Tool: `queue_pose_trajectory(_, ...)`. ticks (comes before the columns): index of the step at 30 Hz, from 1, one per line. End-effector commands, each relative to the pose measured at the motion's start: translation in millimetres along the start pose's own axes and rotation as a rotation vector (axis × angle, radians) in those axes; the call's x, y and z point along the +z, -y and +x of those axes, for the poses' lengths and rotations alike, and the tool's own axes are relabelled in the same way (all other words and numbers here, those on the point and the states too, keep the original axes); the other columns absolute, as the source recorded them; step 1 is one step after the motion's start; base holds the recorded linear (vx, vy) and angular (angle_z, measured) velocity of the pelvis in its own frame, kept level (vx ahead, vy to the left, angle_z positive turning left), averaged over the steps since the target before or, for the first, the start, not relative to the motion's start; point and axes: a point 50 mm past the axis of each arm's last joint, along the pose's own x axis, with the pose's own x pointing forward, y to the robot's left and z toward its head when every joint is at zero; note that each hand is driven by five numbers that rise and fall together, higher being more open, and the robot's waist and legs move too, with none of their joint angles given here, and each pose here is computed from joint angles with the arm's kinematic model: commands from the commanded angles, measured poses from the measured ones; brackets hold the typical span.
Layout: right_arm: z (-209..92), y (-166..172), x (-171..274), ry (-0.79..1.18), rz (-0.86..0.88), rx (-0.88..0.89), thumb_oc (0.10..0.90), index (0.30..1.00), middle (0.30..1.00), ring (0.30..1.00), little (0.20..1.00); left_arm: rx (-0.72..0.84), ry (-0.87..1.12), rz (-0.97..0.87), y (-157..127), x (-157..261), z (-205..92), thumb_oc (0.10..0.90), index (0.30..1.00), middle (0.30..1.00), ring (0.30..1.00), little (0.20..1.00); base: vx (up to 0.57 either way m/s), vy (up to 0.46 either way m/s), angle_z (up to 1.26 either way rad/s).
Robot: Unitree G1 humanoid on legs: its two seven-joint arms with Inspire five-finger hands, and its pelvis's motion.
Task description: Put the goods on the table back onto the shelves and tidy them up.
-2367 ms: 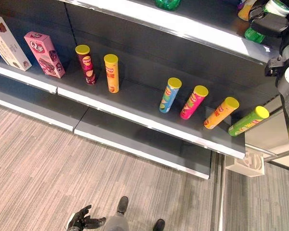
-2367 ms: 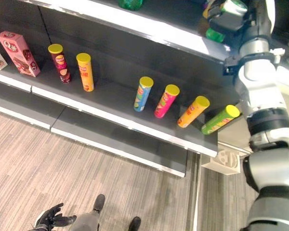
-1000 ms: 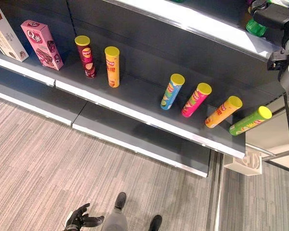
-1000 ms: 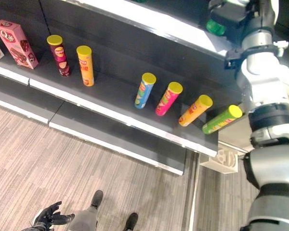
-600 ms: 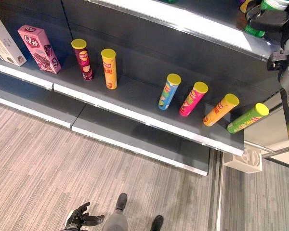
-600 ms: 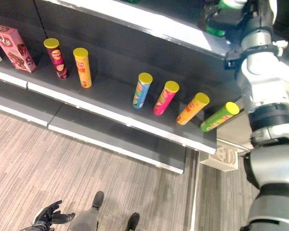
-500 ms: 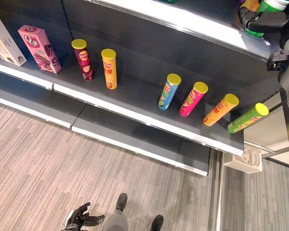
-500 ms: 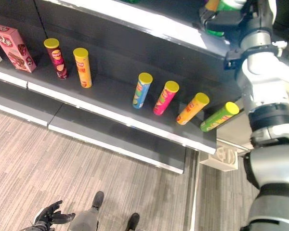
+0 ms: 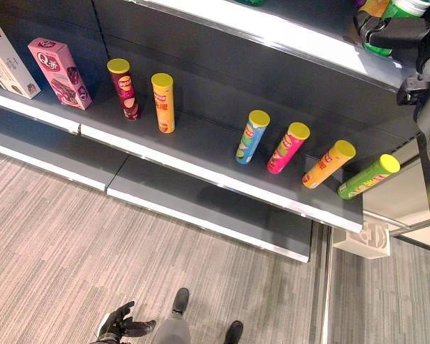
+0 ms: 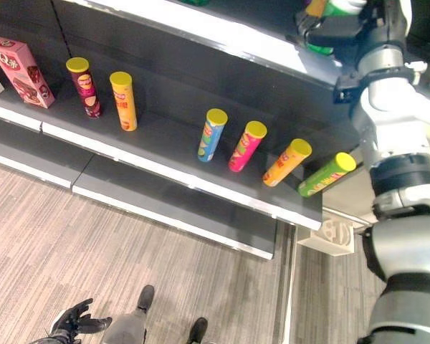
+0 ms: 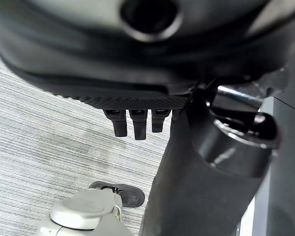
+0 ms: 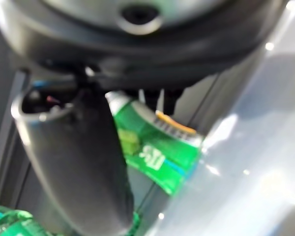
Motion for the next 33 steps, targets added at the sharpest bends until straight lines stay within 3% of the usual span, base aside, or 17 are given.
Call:
queue_pose_trajectory(1, 11, 25, 71, 0.267, 0.072, -0.094, 0.800, 0.900, 0.900, 0.900, 0.900, 0.007, 0.040, 0.087, -14, 9, 1, 0.800, 0.900, 0.900, 0.900, 0.900, 0.00, 0.000, 0.00)
queue_pose_trajectory(13, -35, 68, 135, 0.696, 0.148, -0.307, 0.800, 0.900, 0.900, 0.900, 0.900, 0.030, 0.027, 0.078, -10, 6, 2, 0.800, 0.900, 0.900, 0.900, 0.900, 0.00, 0.014, 0.00)
queue_pose_trajectory(18, -82, 59, 133, 0.861, 0.187, -0.246, 0.800, 0.900, 0.900, 0.900, 0.900, 0.028, 0.011, 0.064, -5, 1, 1, 0.800, 0.900, 0.900, 0.900, 0.900, 0.01, 0.065, -0.02)
queue_pose_trajectory(24, -125, 47, 105, 0.857, 0.238, -0.162, 0.800, 0.900, 0.900, 0.900, 0.900, 0.014, 0.023, 0.064, -2, 2, 0, 0.800, 0.900, 0.900, 0.900, 0.900, -0.01, 0.111, -0.24)
queue_pose_trajectory(26, -145, 47, 79, 0.770, 0.240, -0.171, 0.800, 0.900, 0.900, 0.900, 0.900, -0.011, 0.061, 0.081, 5, 13, 3, 0.800, 0.900, 0.900, 0.900, 0.900, -0.06, 0.216, -0.55)
queue_pose_trajectory(33, -156, 57, 67, 0.719, 0.159, -0.260, 0.800, 0.900, 0.900, 0.900, 0.900, -0.005, 0.141, 0.113, -2, 35, 5, 0.800, 0.900, 0.900, 0.900, 0.900, -0.10, 0.056, -0.98)
